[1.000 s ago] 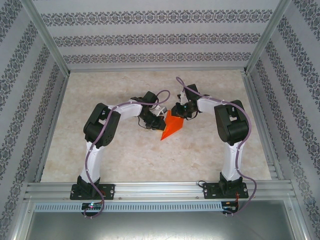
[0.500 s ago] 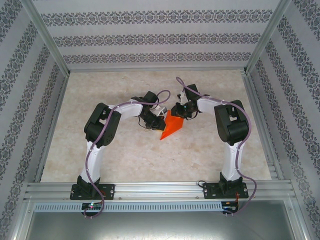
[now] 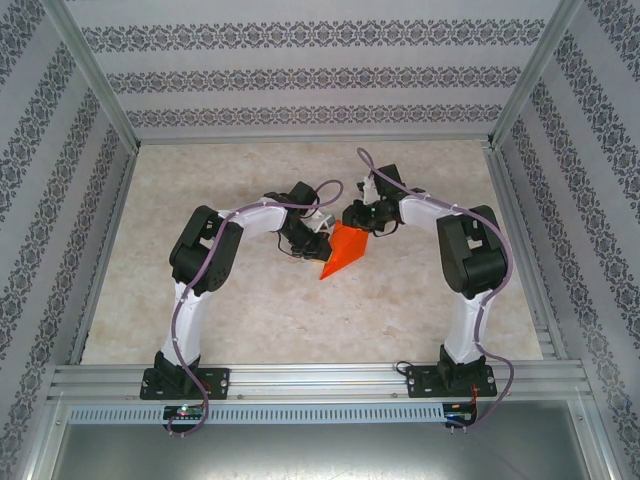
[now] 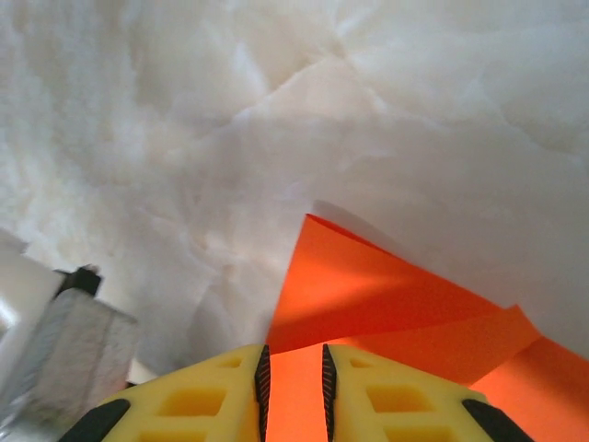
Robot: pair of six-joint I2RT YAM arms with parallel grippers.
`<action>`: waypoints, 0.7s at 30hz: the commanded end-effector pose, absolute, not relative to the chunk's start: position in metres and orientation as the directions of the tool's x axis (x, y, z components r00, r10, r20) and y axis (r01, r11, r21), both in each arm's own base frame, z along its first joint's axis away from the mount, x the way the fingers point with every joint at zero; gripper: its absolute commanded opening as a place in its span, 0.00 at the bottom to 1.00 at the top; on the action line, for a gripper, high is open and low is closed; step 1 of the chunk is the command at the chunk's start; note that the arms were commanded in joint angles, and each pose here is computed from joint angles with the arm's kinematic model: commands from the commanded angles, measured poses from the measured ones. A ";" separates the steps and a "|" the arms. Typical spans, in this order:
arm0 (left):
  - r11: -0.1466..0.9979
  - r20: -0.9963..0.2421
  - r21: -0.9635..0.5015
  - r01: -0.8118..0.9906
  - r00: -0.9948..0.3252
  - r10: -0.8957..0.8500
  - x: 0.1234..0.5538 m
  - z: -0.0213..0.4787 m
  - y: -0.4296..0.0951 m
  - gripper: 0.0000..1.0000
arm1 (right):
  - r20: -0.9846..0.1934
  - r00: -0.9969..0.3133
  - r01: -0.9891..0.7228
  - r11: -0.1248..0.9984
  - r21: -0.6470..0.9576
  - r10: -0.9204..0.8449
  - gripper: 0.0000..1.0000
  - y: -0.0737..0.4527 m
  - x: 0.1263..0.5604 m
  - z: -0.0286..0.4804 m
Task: Fold a paper plane with a square sheet of paper (pick it up from the middle)
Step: Fourth fold the wing at the center of the table.
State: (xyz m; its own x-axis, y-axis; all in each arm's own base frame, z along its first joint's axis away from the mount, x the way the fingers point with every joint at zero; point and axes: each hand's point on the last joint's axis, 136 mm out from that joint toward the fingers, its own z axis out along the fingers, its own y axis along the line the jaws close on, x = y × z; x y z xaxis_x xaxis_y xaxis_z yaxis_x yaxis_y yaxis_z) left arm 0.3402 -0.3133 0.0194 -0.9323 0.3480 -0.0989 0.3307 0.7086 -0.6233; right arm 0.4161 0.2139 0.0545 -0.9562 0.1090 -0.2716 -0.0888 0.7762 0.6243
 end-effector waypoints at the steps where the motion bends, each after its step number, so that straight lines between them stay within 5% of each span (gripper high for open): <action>1: 0.804 0.049 -0.512 0.302 -0.924 0.379 0.314 -0.028 -0.286 0.11 | -0.248 -0.955 -0.057 0.717 0.695 0.165 0.24 0.216 0.413 0.073; 8: 0.806 0.047 -0.501 0.316 -0.920 0.390 0.314 -0.030 -0.287 0.11 | -0.089 -0.958 0.080 0.557 0.827 0.271 0.15 0.242 0.397 0.067; 21: 0.788 0.038 -0.512 0.341 -0.908 0.417 0.311 -0.030 -0.294 0.11 | -0.013 -0.956 0.158 0.554 0.817 0.292 0.10 0.255 0.386 0.035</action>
State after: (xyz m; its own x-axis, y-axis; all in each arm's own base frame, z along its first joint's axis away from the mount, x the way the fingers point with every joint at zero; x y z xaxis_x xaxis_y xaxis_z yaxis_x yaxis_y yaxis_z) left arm 0.3398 -0.3140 0.0188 -0.9223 0.3707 -0.1094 0.3572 0.7096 -0.6074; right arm 0.3902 0.2465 0.0430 -0.9516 0.3055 -0.0339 0.1520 0.5636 0.8120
